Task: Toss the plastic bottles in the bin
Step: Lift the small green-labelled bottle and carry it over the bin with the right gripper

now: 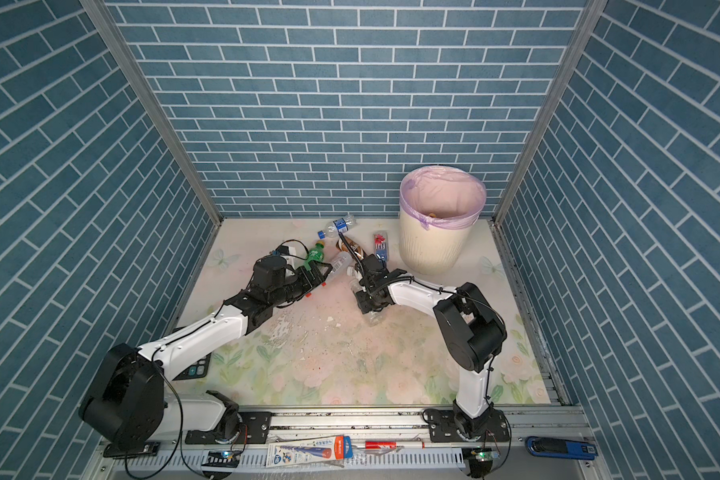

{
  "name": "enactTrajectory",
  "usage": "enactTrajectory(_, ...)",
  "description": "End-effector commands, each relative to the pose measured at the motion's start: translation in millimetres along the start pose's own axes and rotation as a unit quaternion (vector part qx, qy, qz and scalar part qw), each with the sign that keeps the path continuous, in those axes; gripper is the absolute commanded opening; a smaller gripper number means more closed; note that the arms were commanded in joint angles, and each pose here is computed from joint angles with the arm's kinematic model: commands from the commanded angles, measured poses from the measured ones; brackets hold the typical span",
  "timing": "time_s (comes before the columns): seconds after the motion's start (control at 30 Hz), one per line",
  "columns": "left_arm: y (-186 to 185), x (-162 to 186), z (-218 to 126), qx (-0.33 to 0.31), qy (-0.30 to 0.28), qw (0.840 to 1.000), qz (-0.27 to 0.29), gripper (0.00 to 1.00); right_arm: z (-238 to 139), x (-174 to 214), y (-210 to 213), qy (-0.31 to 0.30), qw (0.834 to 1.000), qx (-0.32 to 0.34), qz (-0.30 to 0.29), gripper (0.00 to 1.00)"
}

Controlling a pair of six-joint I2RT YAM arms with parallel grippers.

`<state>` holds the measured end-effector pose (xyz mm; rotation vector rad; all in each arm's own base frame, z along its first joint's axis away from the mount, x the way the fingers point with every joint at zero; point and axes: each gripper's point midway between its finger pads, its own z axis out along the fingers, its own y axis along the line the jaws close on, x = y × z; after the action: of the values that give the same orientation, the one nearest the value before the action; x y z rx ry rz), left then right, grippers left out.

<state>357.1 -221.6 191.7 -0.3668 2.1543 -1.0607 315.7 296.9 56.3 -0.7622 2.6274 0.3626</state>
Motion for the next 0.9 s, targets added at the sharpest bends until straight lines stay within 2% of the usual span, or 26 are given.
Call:
enactTrajectory(0.0,-23.6,-20.4,-8.9,0.021,-0.023,0.999,0.025,0.99,-45.4,-39.1,11.7,-0.054,0.998,-0.006,-0.026,0.31)
enactTrajectory(0.27,-63.9,-42.8,-18.1,0.061,-0.041,0.996,0.044,0.99,-110.9,-85.6,10.6,-0.123,0.991,0.011,-0.044,0.29)
enactTrajectory(0.5,-129.3,-74.6,-28.9,0.133,-0.062,0.985,0.085,0.99,-203.6,-143.8,-20.3,-0.222,0.974,0.034,-0.025,0.26)
enactTrajectory(0.67,-180.4,-91.7,-29.3,0.187,-0.065,0.973,0.114,0.99,-288.1,-181.2,-59.6,-0.311,0.948,0.07,0.003,0.24)
enactTrajectory(0.87,-250.3,-95.1,-31.6,0.247,-0.06,0.951,0.174,0.99,-403.5,-202.7,-102.1,-0.417,0.895,0.159,0.019,0.2)
